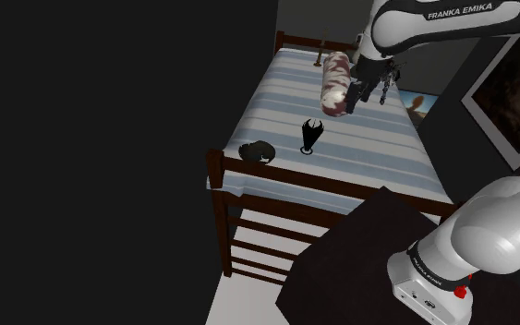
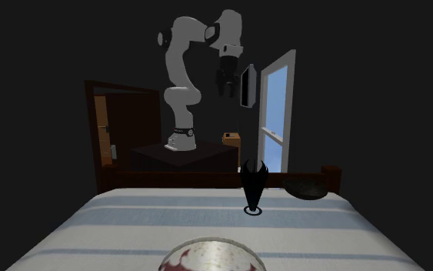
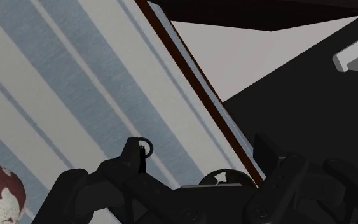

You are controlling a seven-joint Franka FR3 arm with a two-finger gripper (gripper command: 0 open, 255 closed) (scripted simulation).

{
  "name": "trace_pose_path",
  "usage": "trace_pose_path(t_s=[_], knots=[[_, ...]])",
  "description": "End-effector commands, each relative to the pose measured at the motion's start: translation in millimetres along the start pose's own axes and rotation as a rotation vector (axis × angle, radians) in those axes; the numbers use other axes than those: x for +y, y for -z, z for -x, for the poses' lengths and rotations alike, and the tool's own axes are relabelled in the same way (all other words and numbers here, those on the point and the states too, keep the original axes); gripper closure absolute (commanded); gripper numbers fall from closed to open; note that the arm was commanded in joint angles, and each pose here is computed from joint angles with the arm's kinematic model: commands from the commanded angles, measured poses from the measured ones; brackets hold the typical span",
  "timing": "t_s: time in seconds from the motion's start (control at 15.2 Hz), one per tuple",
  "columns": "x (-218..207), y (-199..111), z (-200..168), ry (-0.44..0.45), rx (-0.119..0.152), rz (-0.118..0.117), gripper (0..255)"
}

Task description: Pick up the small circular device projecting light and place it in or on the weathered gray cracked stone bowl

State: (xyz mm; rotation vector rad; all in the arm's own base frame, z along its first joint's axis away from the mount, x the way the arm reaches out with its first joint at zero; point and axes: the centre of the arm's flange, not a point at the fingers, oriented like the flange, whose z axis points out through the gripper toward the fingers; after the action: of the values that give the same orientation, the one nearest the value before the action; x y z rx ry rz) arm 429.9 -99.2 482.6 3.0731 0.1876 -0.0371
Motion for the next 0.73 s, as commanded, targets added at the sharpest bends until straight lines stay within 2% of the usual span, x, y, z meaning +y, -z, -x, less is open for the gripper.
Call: trace_pose_path(t_s=[0.0, 0.66], knots=[[13, -15, -20, 0.015, 0.0, -0.005, 0], [75, -98, -106, 0.086, -0.006, -0.038, 0]])
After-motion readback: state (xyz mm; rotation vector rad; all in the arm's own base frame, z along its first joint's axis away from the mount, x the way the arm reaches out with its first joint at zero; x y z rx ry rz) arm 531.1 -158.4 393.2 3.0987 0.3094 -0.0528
